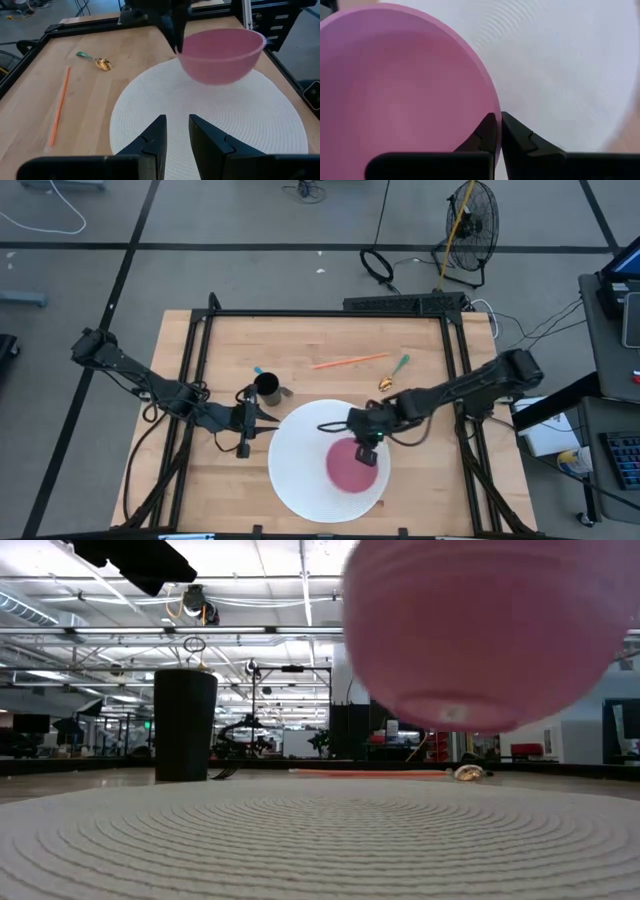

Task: Pick & Place Utensil
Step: Put the pink bowl on the white table mat

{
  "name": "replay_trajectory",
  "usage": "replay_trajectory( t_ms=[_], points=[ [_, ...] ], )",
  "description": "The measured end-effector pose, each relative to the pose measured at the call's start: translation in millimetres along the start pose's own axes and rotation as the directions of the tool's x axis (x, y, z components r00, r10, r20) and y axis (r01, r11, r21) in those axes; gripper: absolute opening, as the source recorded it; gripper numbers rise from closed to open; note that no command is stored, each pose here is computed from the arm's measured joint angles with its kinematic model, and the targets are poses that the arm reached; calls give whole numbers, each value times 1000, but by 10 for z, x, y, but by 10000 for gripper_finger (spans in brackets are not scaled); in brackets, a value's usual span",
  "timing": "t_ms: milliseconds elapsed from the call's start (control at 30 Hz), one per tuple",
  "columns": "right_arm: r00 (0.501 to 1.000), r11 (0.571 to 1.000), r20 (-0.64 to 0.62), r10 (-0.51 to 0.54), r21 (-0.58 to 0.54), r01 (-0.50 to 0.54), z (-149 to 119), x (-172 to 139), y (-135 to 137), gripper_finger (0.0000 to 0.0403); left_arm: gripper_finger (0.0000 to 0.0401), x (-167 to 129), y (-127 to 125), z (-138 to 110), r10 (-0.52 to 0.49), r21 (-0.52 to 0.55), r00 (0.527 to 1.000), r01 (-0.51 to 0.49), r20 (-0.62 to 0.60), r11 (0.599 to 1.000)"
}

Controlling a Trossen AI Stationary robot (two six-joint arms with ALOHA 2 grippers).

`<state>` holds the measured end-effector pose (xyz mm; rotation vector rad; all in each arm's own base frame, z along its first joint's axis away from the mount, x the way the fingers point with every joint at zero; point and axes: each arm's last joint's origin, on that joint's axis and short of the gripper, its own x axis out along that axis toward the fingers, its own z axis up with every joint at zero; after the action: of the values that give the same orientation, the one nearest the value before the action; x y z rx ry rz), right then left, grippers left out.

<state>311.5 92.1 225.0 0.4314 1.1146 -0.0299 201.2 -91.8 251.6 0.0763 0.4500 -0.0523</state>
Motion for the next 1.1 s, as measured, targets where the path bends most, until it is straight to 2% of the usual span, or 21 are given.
replay_trajectory(
  t_ms=[267, 533, 833, 1100],
  points=[
    [1000, 994, 10, -23, -107, 24, 369, 123, 52, 4, 88, 0, 0, -9, 0, -13, 1000, 0, -9, 1000],
    [994, 993, -58, -95, -80, 90, 428, 276, -137, 4, 88, -19, -39, -53, -14, -32, 999, 13, -46, 999],
    [995, 994, -39, -89, -64, 86, 464, 268, -162, 5, 88, -28, -64, -59, -24, -26, 999, 23, -46, 999],
    [990, 989, -8, -138, -61, 137, 473, 266, -174, 40, 88, -28, -63, -59, -24, -26, 999, 23, -46, 999]
  ],
)
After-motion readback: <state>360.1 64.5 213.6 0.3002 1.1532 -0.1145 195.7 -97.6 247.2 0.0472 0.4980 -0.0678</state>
